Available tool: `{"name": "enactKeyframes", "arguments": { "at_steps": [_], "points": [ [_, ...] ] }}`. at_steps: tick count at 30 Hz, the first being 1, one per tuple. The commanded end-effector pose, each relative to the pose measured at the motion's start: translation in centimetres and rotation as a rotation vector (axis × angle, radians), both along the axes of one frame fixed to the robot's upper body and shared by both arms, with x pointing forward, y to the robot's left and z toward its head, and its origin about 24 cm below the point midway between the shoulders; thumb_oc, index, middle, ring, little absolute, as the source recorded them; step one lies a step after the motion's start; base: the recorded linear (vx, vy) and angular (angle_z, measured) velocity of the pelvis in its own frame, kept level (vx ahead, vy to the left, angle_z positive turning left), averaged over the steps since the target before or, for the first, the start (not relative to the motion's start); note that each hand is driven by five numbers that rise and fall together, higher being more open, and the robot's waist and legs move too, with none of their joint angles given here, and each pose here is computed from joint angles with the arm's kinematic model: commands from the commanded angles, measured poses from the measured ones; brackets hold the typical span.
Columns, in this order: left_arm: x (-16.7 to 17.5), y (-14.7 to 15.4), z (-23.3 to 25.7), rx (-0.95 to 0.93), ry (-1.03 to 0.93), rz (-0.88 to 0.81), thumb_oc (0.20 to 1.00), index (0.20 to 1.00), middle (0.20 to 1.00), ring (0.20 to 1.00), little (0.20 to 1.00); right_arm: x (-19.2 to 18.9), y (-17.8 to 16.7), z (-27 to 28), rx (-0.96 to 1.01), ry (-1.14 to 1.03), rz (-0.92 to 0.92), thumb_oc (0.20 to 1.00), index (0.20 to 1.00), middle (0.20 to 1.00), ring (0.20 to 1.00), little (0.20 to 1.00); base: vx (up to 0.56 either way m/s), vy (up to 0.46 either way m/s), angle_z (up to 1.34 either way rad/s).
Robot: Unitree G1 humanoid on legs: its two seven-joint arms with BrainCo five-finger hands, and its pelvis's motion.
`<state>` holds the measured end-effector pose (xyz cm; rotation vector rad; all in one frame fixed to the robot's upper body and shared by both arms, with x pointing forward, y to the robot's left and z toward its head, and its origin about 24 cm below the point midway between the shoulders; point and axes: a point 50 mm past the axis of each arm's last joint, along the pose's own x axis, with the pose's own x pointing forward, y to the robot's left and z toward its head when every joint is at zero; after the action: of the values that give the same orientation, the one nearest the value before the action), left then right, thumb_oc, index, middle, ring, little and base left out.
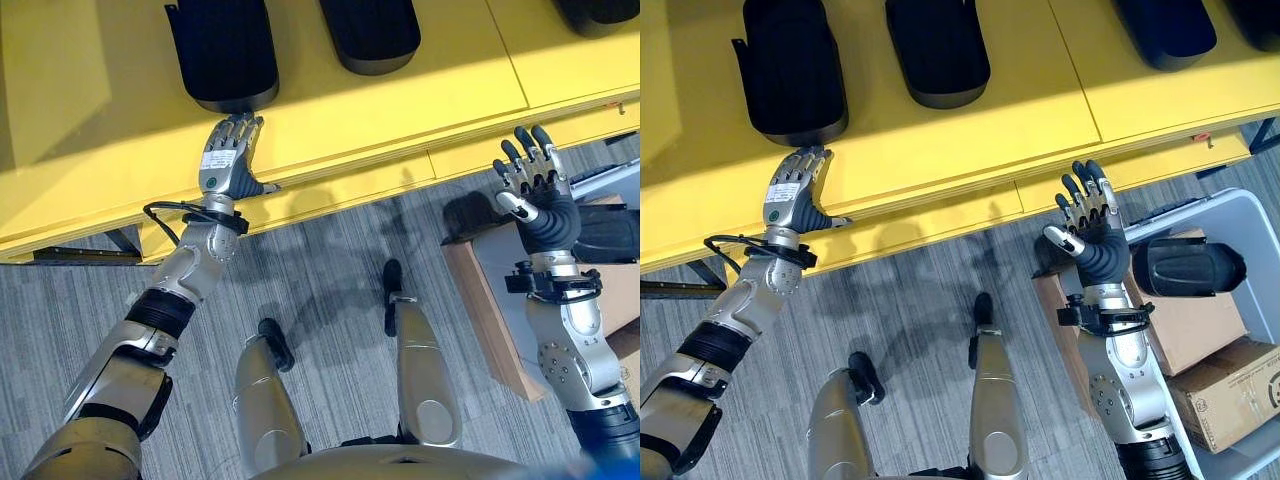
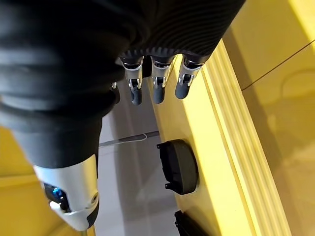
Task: Move parts from the plastic box to the shelf.
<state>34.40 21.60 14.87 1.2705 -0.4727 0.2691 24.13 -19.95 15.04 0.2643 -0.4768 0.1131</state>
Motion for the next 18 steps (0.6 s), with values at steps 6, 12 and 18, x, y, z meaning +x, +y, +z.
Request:
{"name": "enactKeyframes", "arguments": {
  "at_steps": [6,12,18],
  "points": [
    [0.9,0.7,1.4,0.020,-0.026,0.026,1.000,1.000,1.000,1.000,1.000,-1.1,0.1,1.7,-0.004,-0.102,0.024,1.000,1.000,1.000,1.000,1.000,0.00,0.000,0.00],
    [-1.2,-1.9,-2.9,-0.012,0.131,-0.133,1.000,1.000,1.000,1.000,1.000,-1.2,0.2,1.9,-0.004,-0.117,0.025,1.000,1.000,1.000,1.000,1.000,0.00,-0.003,0.01],
    [-4.4,-3.3,-6.8,-0.240,0.339,-0.300,1.000,1.000,1.000,1.000,1.000,-1.1,0.2,2.0,-0.003,-0.112,0.045,1.000,1.000,1.000,1.000,1.000,-0.04,-0.028,0.02]
  ]
}}
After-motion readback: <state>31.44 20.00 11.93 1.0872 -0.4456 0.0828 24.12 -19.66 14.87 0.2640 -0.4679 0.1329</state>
